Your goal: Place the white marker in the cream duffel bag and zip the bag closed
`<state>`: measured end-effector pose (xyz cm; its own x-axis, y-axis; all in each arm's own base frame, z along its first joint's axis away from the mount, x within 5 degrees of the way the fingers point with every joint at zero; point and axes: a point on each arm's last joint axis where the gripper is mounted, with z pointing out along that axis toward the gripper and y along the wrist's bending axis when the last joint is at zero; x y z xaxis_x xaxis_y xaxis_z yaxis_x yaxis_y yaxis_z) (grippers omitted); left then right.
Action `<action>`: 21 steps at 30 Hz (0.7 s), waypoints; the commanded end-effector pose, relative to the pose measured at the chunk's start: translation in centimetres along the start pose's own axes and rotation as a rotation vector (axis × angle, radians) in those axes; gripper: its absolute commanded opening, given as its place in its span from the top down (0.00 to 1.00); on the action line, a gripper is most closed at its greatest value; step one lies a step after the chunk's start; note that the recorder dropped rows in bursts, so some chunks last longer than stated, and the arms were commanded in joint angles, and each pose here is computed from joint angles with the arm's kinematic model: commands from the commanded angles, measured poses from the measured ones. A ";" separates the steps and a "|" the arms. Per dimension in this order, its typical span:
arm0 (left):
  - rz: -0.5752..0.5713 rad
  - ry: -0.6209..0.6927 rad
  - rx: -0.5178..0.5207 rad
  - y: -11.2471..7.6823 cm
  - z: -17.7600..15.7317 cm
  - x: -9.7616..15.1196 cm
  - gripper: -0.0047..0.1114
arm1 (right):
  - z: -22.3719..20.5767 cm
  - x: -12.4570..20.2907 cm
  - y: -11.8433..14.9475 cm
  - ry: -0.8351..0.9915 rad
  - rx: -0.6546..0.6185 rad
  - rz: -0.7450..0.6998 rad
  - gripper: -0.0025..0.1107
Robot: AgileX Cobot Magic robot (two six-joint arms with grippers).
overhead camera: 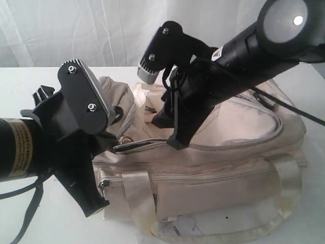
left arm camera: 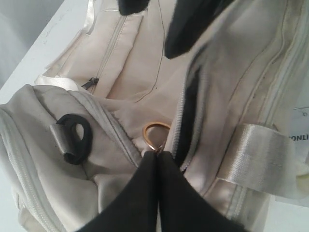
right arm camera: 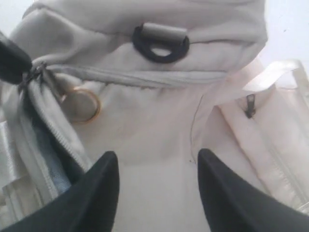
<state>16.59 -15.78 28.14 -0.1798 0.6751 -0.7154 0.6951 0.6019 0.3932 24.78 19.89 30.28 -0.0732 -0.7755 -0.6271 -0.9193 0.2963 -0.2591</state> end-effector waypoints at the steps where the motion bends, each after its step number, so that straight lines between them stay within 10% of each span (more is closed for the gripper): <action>1: -0.012 -0.004 0.001 0.0 -0.2 0.1 0.96 | -1.0 -1.3 -0.9 -0.041 0.051 -0.037 0.56; 21: -0.007 0.000 -0.002 0.0 -0.2 0.1 0.96 | 1.5 0.6 1.1 0.135 -0.236 0.025 0.56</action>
<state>16.58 -15.79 28.14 -0.1801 0.6736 -0.7168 0.6956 0.6025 0.3914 24.60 20.60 28.43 -0.1326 -0.8372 -0.5306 -0.9746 0.2076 -0.0839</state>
